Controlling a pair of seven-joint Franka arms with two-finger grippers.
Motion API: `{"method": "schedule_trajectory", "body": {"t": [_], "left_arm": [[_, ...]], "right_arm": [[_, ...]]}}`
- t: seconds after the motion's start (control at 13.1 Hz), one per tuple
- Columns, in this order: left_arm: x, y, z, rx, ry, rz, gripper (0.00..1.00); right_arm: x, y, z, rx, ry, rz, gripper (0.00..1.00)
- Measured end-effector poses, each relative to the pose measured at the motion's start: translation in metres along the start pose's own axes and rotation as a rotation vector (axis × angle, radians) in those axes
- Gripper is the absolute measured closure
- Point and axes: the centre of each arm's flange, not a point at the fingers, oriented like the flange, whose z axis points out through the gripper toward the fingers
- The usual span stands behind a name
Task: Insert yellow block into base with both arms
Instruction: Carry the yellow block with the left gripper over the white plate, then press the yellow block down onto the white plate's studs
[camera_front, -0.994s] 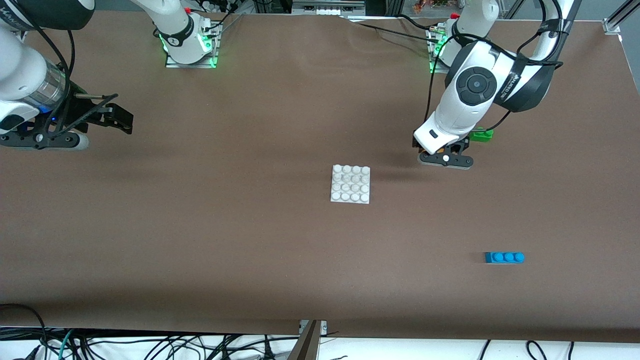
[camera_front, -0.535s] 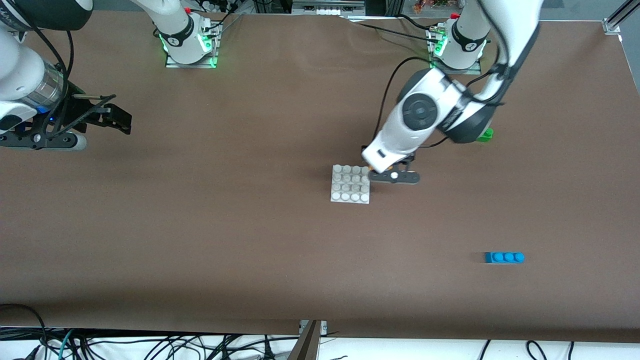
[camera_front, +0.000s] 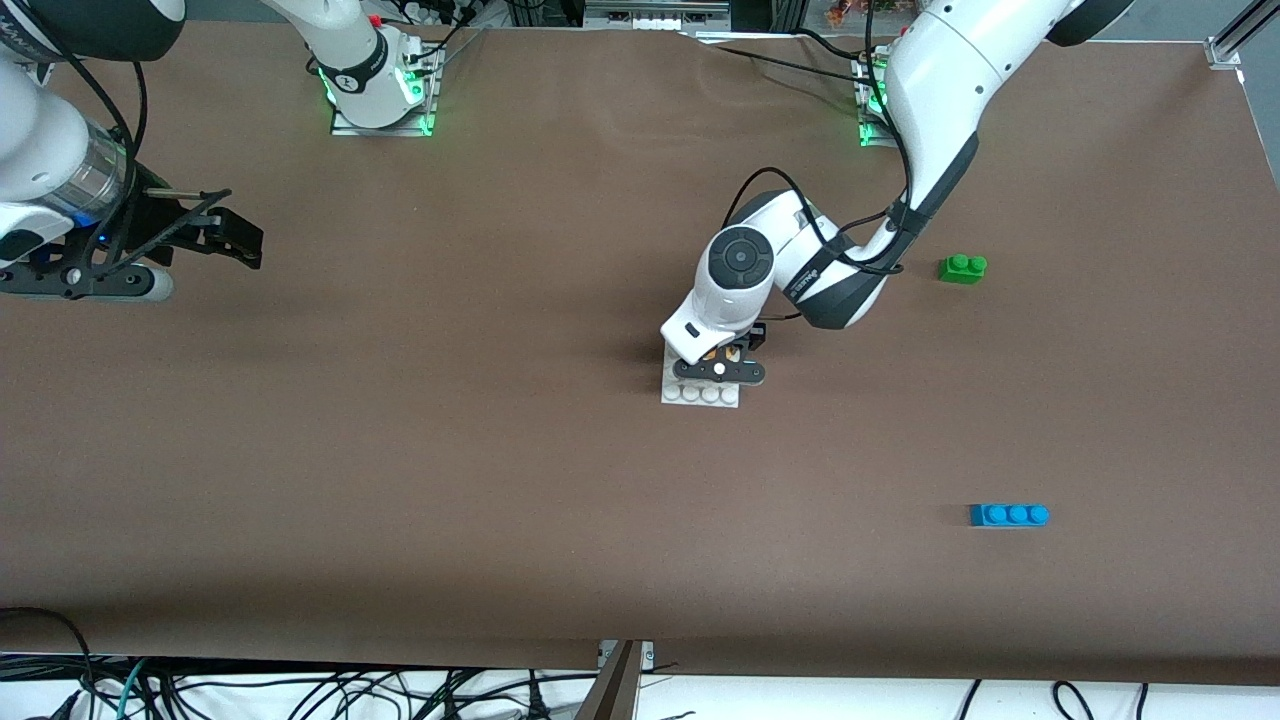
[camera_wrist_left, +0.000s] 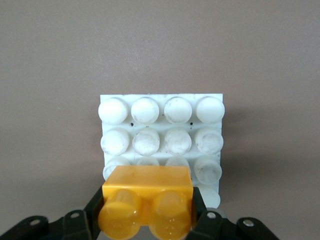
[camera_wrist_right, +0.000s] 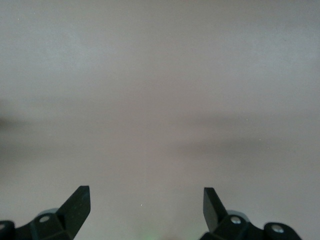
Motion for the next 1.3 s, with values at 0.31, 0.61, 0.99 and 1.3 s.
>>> {"method": "schedule_trajectory", "body": {"t": [0.31,0.61,0.99,1.3], "left_arm": [[-0.004,0.009,0.013,-0.002,0.001,0.018,0.32],[-0.002,0.007,0.021,0.013,0.012,0.031,0.32],[-0.002,0.007,0.023,0.019,0.016,0.036,0.32],[-0.004,0.011,0.023,0.034,0.030,0.059,0.32]], "right_arm": [[0.000,0.000,0.000,0.000,0.000,0.000,0.00],[0.000,0.000,0.000,0.000,0.000,0.000,0.00],[0.000,0.000,0.000,0.000,0.000,0.000,0.00],[0.000,0.000,0.000,0.000,0.000,0.000,0.00]]}}
